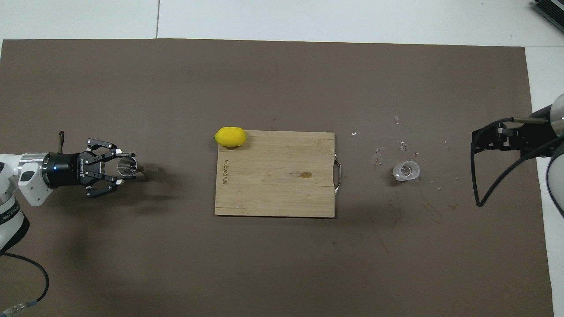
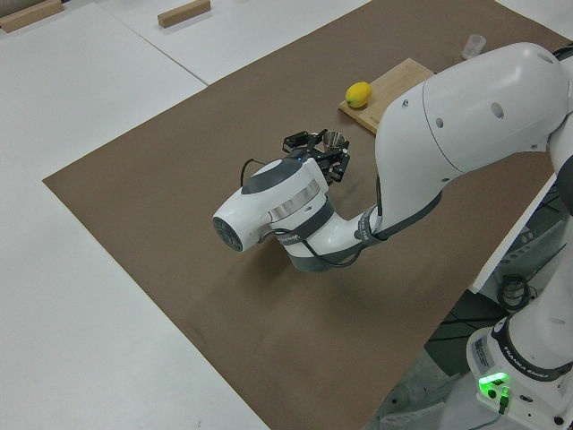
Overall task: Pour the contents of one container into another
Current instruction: 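Carry the cup onto the cutting board while the right gripper moves out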
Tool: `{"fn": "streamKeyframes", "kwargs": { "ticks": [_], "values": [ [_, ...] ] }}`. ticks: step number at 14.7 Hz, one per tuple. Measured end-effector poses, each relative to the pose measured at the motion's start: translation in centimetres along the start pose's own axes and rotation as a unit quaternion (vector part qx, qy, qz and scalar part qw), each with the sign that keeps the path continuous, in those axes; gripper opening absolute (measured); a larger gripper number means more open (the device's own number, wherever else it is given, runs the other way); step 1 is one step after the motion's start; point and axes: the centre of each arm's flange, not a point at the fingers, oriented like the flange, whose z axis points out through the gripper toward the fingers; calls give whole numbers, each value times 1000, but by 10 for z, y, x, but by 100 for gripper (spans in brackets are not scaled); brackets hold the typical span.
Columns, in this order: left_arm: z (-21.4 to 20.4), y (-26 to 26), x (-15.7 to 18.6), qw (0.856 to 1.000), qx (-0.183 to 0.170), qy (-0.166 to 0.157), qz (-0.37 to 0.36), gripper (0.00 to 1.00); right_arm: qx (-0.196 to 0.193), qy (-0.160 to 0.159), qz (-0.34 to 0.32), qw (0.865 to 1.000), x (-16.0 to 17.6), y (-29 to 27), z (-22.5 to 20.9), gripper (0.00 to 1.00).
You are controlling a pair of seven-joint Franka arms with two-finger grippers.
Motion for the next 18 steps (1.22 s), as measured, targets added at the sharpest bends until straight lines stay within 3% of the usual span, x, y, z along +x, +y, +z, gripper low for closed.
{"fn": "streamKeyframes", "kwargs": {
  "ticks": [11,18],
  "values": [
    [109,-21,50,998,-57,27,6,52,1,0,9,1000,1,9,0,100],
    [191,-12,61,999,-27,26,-3,52,2,2,35,999,4,21,0,100]
  ]
}}
